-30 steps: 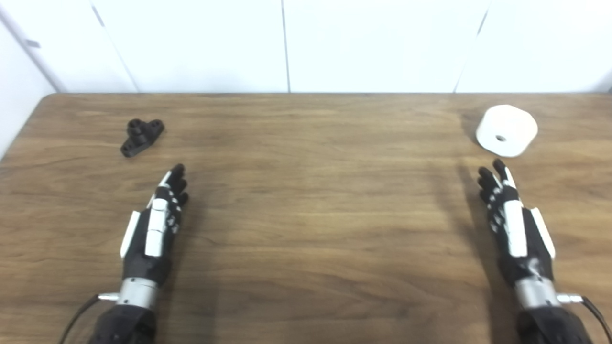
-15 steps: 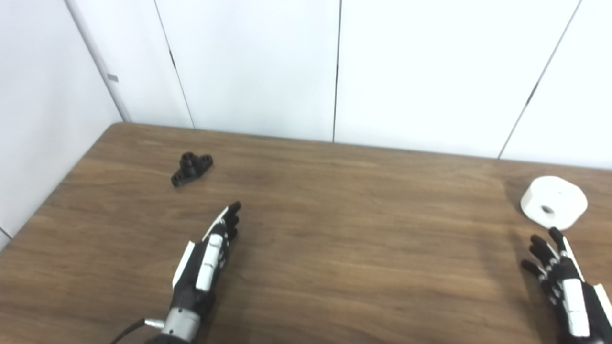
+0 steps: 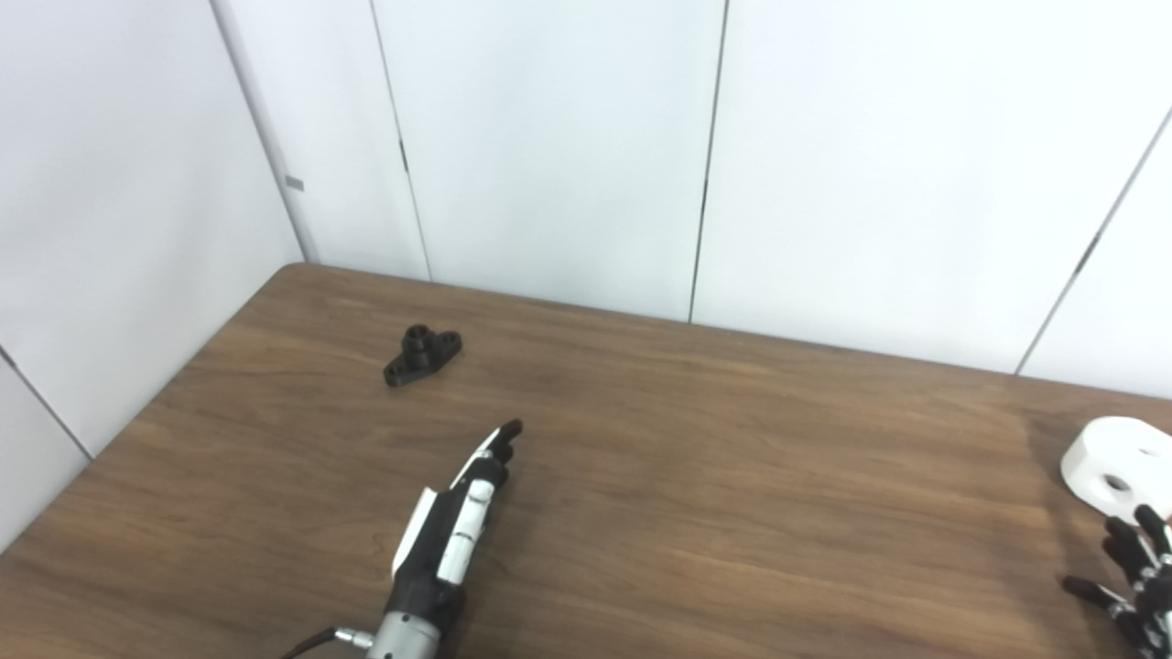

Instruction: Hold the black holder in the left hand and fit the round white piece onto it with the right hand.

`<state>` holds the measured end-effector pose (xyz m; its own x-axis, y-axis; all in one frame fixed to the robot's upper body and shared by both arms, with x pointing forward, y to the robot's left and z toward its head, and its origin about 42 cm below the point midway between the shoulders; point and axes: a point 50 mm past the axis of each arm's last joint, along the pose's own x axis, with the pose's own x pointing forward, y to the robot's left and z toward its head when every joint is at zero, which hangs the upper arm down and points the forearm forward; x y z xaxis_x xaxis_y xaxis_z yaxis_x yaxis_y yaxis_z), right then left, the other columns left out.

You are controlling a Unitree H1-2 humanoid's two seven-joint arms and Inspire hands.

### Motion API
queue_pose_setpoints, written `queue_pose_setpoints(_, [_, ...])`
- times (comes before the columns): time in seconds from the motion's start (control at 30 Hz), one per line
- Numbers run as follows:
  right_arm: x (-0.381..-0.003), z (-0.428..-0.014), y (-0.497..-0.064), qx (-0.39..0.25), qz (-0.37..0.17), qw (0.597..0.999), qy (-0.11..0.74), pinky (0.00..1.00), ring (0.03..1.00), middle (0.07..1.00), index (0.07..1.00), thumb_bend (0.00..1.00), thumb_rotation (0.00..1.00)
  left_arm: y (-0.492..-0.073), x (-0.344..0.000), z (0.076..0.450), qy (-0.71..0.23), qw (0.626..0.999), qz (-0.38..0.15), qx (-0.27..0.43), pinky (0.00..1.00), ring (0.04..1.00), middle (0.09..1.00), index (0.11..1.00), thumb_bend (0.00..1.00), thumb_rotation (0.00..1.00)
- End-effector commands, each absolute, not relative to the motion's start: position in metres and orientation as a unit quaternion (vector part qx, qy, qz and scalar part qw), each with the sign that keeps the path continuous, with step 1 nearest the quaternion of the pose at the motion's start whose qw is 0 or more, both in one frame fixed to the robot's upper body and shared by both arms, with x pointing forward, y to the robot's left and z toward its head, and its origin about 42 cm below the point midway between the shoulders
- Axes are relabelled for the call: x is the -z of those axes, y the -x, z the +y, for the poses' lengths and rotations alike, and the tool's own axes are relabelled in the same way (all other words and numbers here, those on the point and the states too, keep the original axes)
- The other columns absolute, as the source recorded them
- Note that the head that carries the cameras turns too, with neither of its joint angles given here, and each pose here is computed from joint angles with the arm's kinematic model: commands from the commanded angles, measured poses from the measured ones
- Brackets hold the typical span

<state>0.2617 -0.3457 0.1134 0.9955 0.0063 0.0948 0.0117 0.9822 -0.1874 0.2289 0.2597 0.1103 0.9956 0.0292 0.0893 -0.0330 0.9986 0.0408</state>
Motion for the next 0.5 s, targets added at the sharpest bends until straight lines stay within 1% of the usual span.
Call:
queue_pose_setpoints(0.0, [-0.09, -0.347, -0.248, 0.009, -0.013, 0.997, 0.081, 1.0, 0.983, 0.962, 1.0, 0.56, 1.0, -0.233, -0.11, 0.25, -0.014, 0.999, -0.05, -0.015, 1.0, 1.0, 1.0, 0.954, 0.54, 0.98])
queue_pose_setpoints(0.03, [-0.09, -0.348, -0.249, 0.011, -0.01, 0.996, 0.083, 1.0, 0.981, 0.956, 1.0, 0.57, 1.0, -0.233, -0.11, 0.25, -0.013, 0.999, -0.049, -0.017, 1.0, 1.0, 1.0, 0.951, 0.53, 0.95])
queue_pose_setpoints(0.07, [-0.09, -0.348, -0.249, 0.013, -0.007, 0.996, 0.087, 1.0, 0.982, 0.956, 1.0, 0.57, 1.0, -0.233, -0.11, 0.25, -0.017, 0.999, -0.047, -0.017, 1.0, 1.0, 1.0, 0.951, 0.53, 0.94])
queue_pose_setpoints(0.1, [-0.09, -0.348, -0.249, 0.014, -0.005, 0.996, 0.089, 1.0, 0.979, 0.952, 1.0, 0.57, 1.0, -0.234, -0.11, 0.251, -0.026, 0.998, -0.046, -0.017, 1.0, 1.0, 1.0, 0.951, 0.54, 0.91])
queue_pose_setpoints(0.17, [-0.089, -0.35, -0.249, 0.015, -0.004, 0.996, 0.093, 1.0, 0.98, 0.949, 1.0, 0.57, 1.0, -0.234, -0.112, 0.252, -0.048, 0.997, -0.049, -0.02, 1.0, 1.0, 1.0, 0.957, 0.52, 0.85])
queue_pose_setpoints(0.23, [-0.087, -0.351, -0.249, 0.017, -0.002, 0.996, 0.09, 1.0, 0.977, 0.95, 1.0, 0.56, 1.0, -0.234, -0.118, 0.255, -0.094, 0.994, -0.051, -0.035, 0.99, 1.0, 1.0, 0.959, 0.51, 0.74])
queue_pose_setpoints(0.27, [-0.087, -0.351, -0.249, 0.017, -0.001, 0.996, 0.087, 1.0, 0.976, 0.95, 1.0, 0.56, 1.0, -0.233, -0.122, 0.256, -0.117, 0.991, -0.053, -0.044, 0.97, 0.993, 0.993, 0.954, 0.51, 0.69])
queue_pose_setpoints(0.3, [-0.087, -0.351, -0.25, 0.018, -0.001, 0.996, 0.085, 1.0, 0.976, 0.952, 1.0, 0.56, 1.0, -0.233, -0.128, 0.257, -0.139, 0.987, -0.058, -0.052, 0.94, 0.975, 0.978, 0.944, 0.52, 0.61])
queue_pose_setpoints(0.4, [-0.087, -0.35, -0.25, 0.02, 0.0, 0.996, 0.084, 1.0, 0.964, 0.946, 1.0, 0.56, 1.0, -0.237, -0.15, 0.264, -0.192, 0.976, -0.077, -0.075, 0.9, 0.96, 0.972, 0.934, 0.57, 0.38])
queue_pose_setpoints(0.47, [-0.087, -0.349, -0.25, 0.021, 0.002, 0.996, 0.085, 1.0, 0.965, 0.945, 1.0, 0.57, 1.0, -0.241, -0.163, 0.271, -0.217, 0.968, -0.082, -0.091, 0.89, 0.948, 0.962, 0.921, 0.6, 0.32])
